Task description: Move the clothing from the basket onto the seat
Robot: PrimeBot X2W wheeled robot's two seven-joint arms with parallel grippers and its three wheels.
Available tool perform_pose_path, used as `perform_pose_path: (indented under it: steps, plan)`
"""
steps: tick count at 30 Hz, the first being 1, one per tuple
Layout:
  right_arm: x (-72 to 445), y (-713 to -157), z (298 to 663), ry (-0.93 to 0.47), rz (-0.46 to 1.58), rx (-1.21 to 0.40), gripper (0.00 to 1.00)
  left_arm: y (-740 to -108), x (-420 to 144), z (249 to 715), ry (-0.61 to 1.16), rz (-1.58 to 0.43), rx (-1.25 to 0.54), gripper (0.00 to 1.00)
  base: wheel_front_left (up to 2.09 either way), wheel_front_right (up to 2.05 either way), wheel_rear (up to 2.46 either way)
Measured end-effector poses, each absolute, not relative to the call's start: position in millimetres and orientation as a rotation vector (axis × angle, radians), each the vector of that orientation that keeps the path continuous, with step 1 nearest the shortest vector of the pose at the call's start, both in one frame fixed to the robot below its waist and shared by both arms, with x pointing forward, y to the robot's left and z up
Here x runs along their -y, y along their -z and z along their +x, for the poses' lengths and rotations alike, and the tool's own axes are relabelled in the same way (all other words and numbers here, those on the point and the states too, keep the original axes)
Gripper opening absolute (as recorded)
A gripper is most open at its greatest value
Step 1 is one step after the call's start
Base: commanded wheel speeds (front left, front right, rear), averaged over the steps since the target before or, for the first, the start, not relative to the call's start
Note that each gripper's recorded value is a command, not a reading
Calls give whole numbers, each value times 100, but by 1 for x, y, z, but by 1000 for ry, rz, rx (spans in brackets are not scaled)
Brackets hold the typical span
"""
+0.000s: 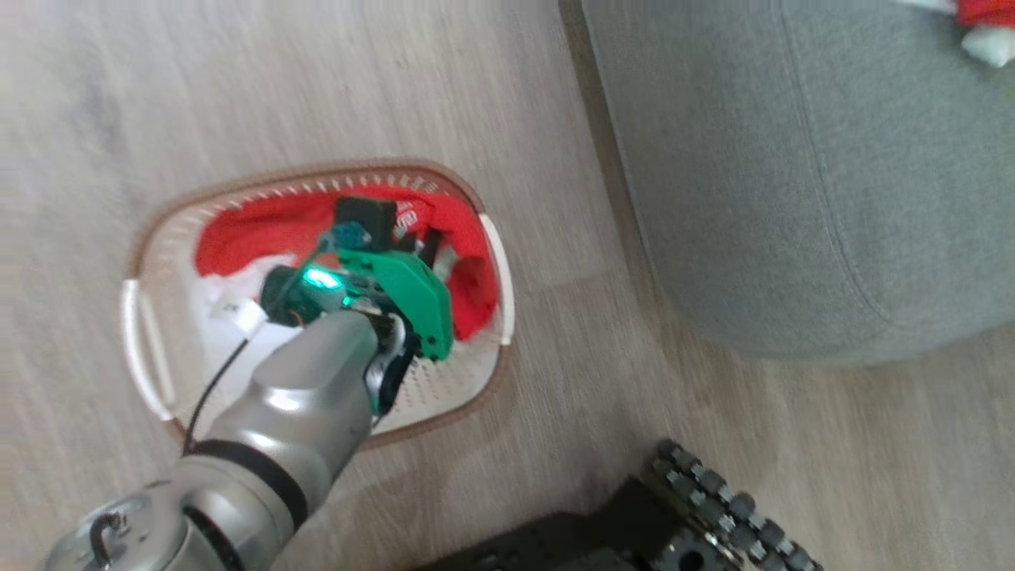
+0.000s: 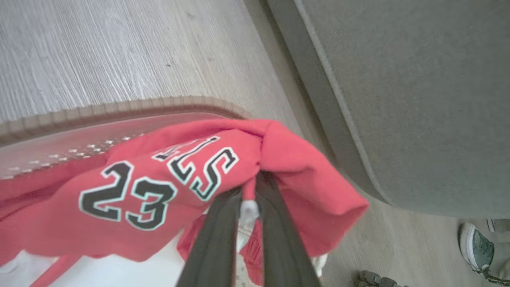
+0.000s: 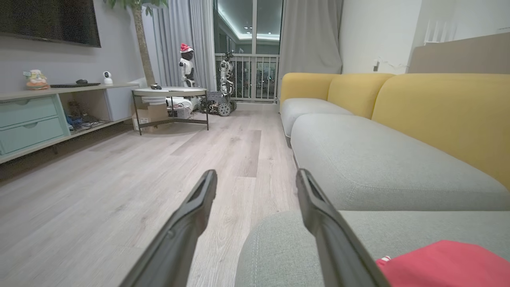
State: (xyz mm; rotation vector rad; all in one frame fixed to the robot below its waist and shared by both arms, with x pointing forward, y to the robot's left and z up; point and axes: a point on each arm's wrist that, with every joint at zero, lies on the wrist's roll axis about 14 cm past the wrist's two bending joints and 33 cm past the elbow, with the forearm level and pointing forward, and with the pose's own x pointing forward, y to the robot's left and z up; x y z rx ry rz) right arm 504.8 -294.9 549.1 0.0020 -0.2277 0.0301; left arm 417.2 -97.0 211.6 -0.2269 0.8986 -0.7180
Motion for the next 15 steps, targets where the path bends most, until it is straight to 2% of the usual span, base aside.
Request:
perform_pose_path:
  steps: [15]
  plan:
    - [276, -590, 457, -73, 48, 293, 100, -316, 68, 414, 669, -217, -639, 0, 0, 0, 0]
